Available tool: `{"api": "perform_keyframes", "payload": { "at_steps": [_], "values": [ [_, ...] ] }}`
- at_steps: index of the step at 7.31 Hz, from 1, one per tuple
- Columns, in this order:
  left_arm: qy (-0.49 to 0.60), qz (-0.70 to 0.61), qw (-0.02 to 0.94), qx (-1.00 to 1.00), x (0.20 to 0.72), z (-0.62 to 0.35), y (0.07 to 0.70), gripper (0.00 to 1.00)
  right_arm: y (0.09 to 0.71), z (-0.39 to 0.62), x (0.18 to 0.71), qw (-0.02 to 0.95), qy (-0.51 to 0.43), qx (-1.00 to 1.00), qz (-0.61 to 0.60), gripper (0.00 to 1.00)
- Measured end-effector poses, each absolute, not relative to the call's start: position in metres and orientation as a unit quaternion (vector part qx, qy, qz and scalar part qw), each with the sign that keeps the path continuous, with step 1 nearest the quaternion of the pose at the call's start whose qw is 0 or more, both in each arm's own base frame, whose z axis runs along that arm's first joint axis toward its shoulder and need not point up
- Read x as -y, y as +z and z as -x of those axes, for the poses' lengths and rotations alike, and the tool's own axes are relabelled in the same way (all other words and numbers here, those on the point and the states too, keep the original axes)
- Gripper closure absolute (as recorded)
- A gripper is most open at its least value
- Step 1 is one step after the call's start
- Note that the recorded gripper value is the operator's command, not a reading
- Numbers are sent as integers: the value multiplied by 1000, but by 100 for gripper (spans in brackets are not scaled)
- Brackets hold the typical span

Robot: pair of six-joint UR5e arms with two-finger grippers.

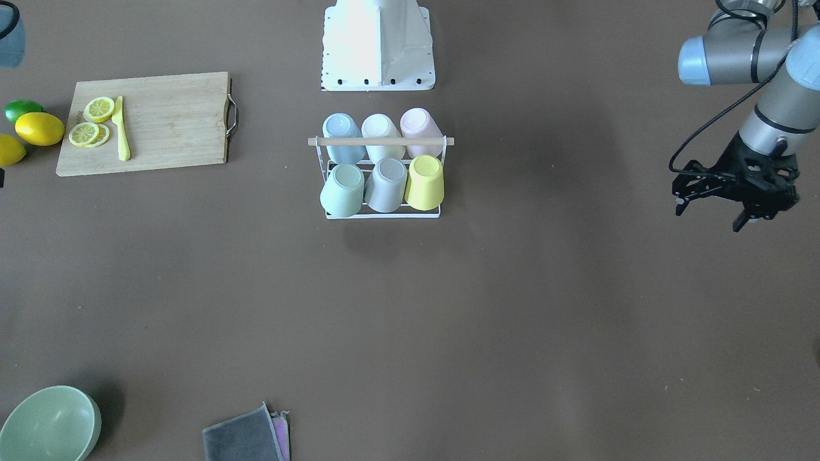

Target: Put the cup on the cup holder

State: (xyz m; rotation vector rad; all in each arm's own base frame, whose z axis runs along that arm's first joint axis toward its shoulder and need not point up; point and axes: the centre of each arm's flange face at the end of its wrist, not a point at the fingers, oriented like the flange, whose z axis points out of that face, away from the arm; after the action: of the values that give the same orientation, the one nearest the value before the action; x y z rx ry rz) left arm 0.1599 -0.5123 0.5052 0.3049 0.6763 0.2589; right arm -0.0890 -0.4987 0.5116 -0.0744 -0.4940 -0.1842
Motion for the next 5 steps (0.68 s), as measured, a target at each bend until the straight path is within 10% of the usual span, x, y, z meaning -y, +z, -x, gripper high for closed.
{"api": "perform_keyframes", "payload": {
  "at_steps": [5],
  "values": [
    [-4, 71, 933, -353, 502, 15, 633, 2, 664, -17, 458, 948, -64, 301, 87, 0]
  ]
}}
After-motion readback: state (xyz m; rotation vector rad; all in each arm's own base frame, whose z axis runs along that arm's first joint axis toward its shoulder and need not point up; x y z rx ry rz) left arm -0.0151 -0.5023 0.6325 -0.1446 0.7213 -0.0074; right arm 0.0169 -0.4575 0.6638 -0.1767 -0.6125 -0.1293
